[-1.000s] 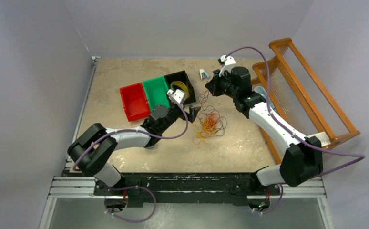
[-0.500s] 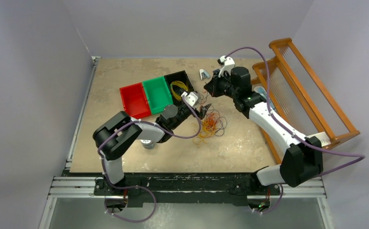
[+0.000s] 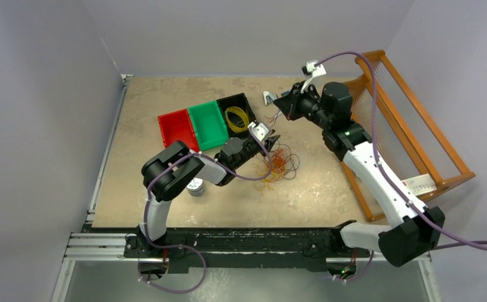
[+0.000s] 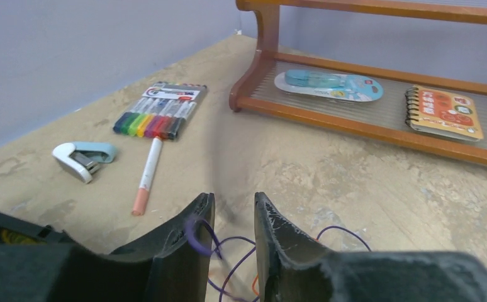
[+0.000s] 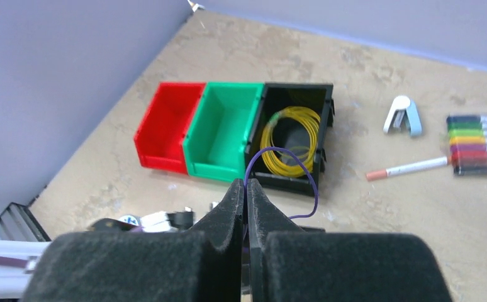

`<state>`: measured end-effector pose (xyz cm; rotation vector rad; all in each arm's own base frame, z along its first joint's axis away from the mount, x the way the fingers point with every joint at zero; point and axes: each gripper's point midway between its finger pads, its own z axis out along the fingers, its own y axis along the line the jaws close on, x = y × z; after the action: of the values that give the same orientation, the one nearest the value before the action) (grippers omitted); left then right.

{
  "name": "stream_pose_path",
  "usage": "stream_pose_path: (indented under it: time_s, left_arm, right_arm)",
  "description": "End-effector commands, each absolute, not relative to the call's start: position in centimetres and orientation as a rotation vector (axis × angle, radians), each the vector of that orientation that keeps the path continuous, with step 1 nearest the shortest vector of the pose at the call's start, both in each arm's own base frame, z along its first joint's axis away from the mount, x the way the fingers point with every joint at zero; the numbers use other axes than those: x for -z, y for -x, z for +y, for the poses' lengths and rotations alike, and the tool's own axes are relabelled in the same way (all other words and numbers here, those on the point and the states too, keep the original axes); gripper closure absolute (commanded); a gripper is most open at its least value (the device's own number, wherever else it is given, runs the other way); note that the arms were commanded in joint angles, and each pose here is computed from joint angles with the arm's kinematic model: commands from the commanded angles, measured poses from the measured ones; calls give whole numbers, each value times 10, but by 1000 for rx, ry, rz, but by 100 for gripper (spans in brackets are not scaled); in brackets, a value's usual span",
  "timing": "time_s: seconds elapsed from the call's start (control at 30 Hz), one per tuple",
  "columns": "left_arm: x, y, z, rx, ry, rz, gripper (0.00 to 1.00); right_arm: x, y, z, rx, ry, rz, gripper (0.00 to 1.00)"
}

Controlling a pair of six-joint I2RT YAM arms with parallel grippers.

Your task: Untangle the cables

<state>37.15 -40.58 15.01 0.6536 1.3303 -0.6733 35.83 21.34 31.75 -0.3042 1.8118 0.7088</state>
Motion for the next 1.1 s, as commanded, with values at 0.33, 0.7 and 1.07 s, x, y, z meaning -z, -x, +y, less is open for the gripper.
stream_pose_path:
  time_s: [0.33,0.7,1.07]
  left_arm:
    - [-146,-348,-424,889,-634,1301,86]
    - [-116,-333,-417,918,-617,1378,82]
    - [-92,-323,-417,924,-640,1433,80]
  right_arm:
    - [-450,-330,191,-681,278,1495,100]
    - [-525,-309,157,-553,221,1272,100]
    - [-591,-277,130,-490,178,1078,100]
